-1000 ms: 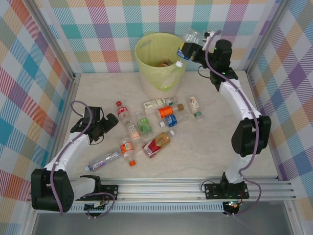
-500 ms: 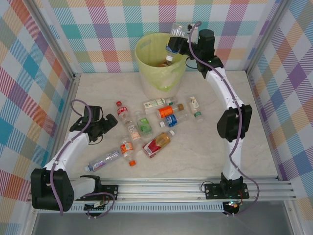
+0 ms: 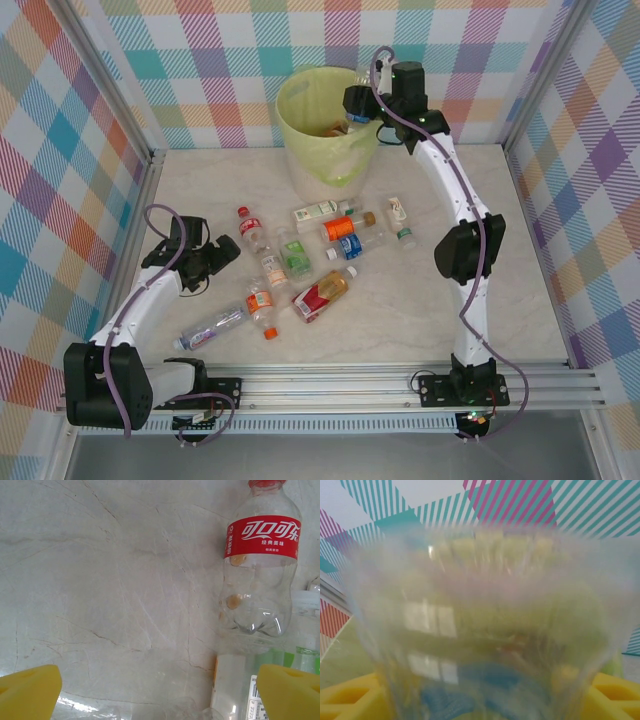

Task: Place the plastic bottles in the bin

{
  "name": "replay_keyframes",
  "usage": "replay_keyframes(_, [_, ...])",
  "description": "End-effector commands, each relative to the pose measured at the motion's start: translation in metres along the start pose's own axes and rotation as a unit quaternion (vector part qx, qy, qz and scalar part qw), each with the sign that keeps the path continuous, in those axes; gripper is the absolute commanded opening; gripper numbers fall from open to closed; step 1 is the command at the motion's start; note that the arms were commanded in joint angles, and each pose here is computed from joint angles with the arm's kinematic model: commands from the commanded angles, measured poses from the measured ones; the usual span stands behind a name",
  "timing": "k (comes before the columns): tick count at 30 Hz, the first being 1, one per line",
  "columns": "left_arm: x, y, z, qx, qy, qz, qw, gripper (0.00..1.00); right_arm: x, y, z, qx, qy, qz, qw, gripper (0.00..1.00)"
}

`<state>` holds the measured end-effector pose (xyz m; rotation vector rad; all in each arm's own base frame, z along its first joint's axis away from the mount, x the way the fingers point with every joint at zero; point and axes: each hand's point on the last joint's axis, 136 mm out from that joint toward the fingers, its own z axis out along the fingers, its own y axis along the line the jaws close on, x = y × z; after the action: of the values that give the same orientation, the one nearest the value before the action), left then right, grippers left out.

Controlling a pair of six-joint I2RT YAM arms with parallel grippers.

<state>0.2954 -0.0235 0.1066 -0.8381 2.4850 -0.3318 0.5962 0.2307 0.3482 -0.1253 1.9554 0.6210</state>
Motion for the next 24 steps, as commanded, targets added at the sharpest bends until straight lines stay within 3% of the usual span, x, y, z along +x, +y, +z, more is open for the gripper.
replay_keyframes(1, [0.003, 0.004, -0.001, 0.001, 0.009, 0.000, 1.000, 1.00, -0.026, 0.013, -0.034, 0.008, -0.018, -0.014, 1.000, 0.79])
replay_keyframes(14, [-0.003, 0.014, -0.014, -0.025, -0.013, -0.029, 0.999, 1.00, -0.018, 0.037, -0.099, -0.033, -0.022, 0.000, 0.999, 0.93])
replay_keyframes(20, [-0.002, 0.006, -0.026, -0.009, -0.003, -0.027, 1.000, 1.00, 0.008, 0.039, -0.135, -0.048, -0.037, 0.010, 0.998, 1.00])
replay_keyframes(24, [0.003, 0.009, -0.033, -0.019, 0.011, -0.082, 0.996, 1.00, 0.037, 0.035, -0.155, -0.054, -0.037, 0.019, 0.998, 0.99])
